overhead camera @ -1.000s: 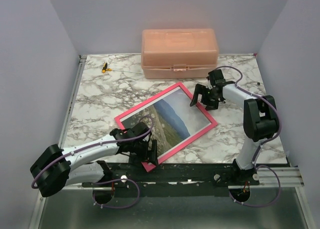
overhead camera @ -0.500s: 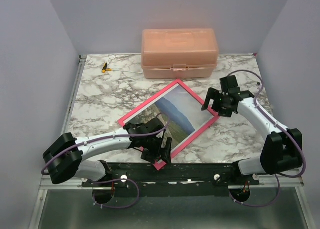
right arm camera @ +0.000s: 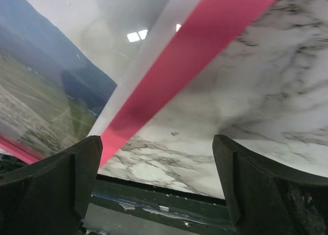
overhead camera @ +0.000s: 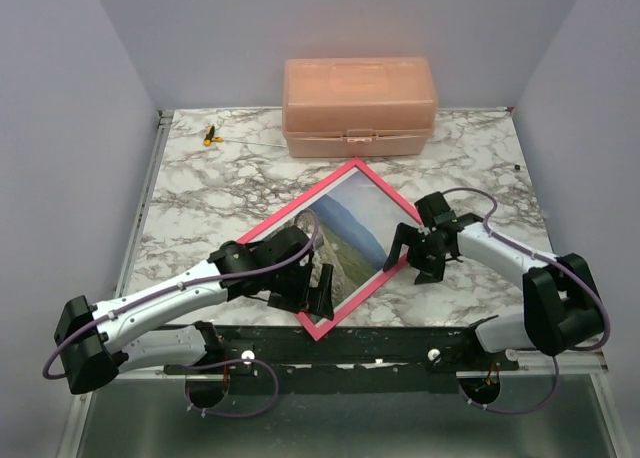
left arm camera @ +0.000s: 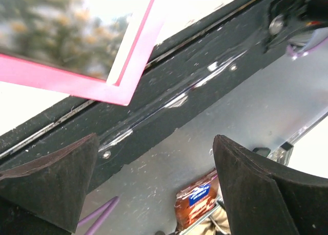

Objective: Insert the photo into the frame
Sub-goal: Adjust the photo frame at the center of the board.

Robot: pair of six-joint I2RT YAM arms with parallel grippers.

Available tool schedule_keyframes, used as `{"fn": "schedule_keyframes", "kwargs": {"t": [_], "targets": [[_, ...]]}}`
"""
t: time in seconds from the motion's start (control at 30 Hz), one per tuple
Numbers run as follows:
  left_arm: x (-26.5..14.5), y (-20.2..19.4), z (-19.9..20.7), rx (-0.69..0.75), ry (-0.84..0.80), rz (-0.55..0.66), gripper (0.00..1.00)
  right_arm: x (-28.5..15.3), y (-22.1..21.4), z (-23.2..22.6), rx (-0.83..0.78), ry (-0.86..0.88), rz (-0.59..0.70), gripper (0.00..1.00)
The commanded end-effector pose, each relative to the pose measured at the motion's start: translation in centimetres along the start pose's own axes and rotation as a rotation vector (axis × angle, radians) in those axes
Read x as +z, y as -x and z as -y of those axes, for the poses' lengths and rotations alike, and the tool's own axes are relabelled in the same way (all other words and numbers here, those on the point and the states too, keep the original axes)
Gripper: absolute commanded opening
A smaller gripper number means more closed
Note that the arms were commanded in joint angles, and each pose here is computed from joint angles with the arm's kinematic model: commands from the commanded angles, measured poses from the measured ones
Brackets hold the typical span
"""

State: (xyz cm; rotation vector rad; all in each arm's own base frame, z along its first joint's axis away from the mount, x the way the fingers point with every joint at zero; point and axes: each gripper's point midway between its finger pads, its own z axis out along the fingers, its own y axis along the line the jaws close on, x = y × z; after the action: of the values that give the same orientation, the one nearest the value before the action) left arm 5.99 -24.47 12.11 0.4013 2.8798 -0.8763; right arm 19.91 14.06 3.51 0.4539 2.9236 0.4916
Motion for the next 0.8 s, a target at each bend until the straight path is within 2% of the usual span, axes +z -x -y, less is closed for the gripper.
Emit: {"fn": "schedule_keyframes", "kwargs": {"t": [0.0,0.1,0.2,0.3,0.43,0.63,0.77], "targets": [[-3.1,3.1,1.4,0.049,0.011,0.128,0.95,1.9,0.2,-1.7,0.009,0.007,0.003,0.94],[-4.4,4.3,2.4,0.073,-0.007,0.166,0.95,3.1,0.4,-1.1,-0.023,-0.071,0.006,0.88],[-5.5,5.5,2.6,0.083,-0.016,0.197,0.95,3.8,0.9,-0.2,-0.054,-0.144,0.018,0.78],[-6.2,6.6,2.5,0.041,-0.057,0.208,0.95,3.8,1.4,0.3,-0.087,-0.182,0.035,0.62],[-7.1,8.1,2.1,-0.018,-0.148,0.25,0.95,3.0,2.6,1.6,-0.134,-0.265,0.082,0.46],[-7.7,10.1,-1.1,-0.085,-0.112,0.304,0.96,2.2,4.6,2.0,-0.222,-0.342,0.124,0.18],[-7.1,10.6,-4.1,-0.162,-0.072,0.306,0.96,1.8,6.5,1.7,-0.297,-0.387,0.144,0.14]]}}
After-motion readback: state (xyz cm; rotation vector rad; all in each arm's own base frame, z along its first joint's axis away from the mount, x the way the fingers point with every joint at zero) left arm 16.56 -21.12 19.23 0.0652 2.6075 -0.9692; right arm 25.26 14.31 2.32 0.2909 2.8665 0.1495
